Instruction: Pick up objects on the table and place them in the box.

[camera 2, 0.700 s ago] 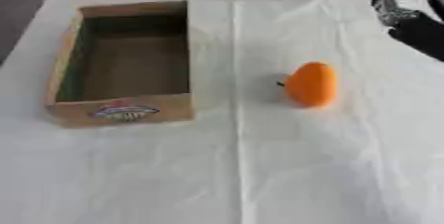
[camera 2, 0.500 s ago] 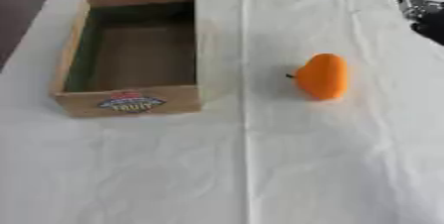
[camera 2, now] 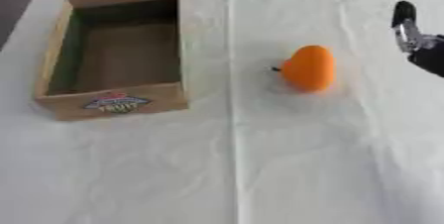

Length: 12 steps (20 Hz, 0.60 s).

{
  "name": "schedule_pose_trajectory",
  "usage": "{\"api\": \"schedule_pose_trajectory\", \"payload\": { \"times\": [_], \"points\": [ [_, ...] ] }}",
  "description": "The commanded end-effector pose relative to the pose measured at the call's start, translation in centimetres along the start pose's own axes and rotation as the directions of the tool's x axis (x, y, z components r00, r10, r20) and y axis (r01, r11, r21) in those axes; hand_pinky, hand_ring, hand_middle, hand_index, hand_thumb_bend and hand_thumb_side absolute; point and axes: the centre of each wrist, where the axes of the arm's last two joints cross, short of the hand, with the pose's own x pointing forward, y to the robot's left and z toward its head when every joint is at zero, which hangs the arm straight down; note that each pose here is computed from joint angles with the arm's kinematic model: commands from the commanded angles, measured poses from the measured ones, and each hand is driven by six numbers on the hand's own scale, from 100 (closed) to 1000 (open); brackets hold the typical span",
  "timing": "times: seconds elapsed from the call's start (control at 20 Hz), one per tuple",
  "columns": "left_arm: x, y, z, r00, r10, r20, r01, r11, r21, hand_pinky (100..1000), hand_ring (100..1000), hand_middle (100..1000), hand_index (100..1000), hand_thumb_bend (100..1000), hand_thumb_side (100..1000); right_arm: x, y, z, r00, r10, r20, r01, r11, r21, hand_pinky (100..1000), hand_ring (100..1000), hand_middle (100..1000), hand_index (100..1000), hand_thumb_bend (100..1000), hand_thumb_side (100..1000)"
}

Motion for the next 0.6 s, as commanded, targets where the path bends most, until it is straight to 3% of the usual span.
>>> {"api": "schedule_pose_trajectory", "payload": {
  "times": [0.05, 0.3, 0.6],
  "points": [
    [0.5, 0.7, -0.5, 0.999, -0.037, 0.030, 0.037, 0.999, 0.002, 381, 581, 613, 668, 100, 941, 0.3, -0.3, 0.3, 0.996, 0.057, 0.069, -0.056, 0.998, -0.021, 970, 932, 887, 1000, 146, 811],
    [0.4, 0.7, -0.2, 0.999, -0.043, 0.020, 0.043, 0.999, -0.002, 382, 581, 613, 669, 100, 940, 0.7, 0.8, 0.9, 0.961, 0.227, 0.157, -0.250, 0.957, 0.149, 966, 940, 910, 1000, 205, 805],
    [0.4, 0.5, -0.2, 1.000, -0.024, 0.007, 0.024, 1.000, -0.016, 383, 581, 613, 669, 100, 941, 1.5, 1.3, 0.5, 0.931, 0.285, 0.228, -0.354, 0.858, 0.372, 968, 953, 933, 1000, 296, 828]
  ]
}}
